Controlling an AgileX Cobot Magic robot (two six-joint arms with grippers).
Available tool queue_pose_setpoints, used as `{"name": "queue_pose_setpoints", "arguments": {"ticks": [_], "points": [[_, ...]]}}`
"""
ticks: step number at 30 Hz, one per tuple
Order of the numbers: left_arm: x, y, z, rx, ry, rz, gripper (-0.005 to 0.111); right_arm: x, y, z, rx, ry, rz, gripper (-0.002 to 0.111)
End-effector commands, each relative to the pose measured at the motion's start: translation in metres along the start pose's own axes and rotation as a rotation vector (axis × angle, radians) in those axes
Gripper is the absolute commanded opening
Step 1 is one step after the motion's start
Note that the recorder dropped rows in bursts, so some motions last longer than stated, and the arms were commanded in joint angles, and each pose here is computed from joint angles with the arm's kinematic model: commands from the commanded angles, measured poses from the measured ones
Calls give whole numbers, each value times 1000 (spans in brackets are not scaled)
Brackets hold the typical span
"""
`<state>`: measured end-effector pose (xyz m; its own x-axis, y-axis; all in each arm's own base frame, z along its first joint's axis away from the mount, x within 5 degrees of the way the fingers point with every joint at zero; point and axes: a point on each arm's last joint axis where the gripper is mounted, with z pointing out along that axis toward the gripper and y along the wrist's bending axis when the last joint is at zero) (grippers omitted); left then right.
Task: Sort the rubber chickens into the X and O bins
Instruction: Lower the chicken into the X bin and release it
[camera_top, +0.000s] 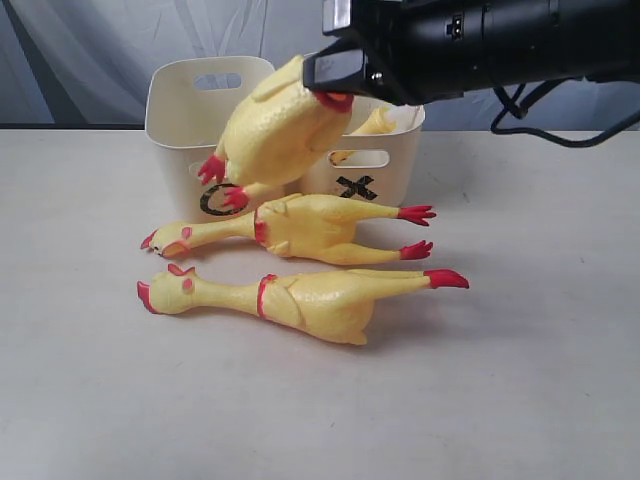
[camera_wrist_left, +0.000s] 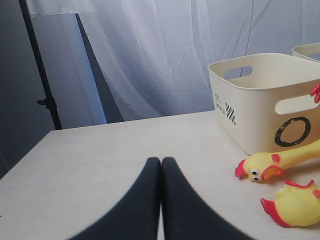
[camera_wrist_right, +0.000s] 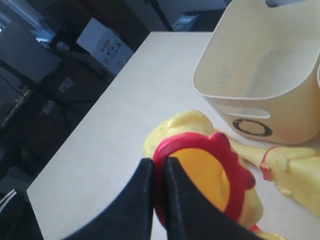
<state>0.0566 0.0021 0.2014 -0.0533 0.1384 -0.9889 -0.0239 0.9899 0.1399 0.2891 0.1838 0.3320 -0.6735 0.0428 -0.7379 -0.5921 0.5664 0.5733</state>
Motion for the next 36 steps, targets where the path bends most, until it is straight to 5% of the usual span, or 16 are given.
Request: {"name": "queue_pose_setpoints", "arguments": {"ticks": [1, 17, 36], "points": [[0, 0, 0, 2, -10, 4, 0, -18, 9, -13, 24, -113, -14, -1], [0, 0, 0, 2, -10, 4, 0, -46, -15, -31, 374, -406, -91, -1], [0, 0, 0, 2, -10, 4, 0, -63, -104, 76, 526, -352, -70, -1]]}}
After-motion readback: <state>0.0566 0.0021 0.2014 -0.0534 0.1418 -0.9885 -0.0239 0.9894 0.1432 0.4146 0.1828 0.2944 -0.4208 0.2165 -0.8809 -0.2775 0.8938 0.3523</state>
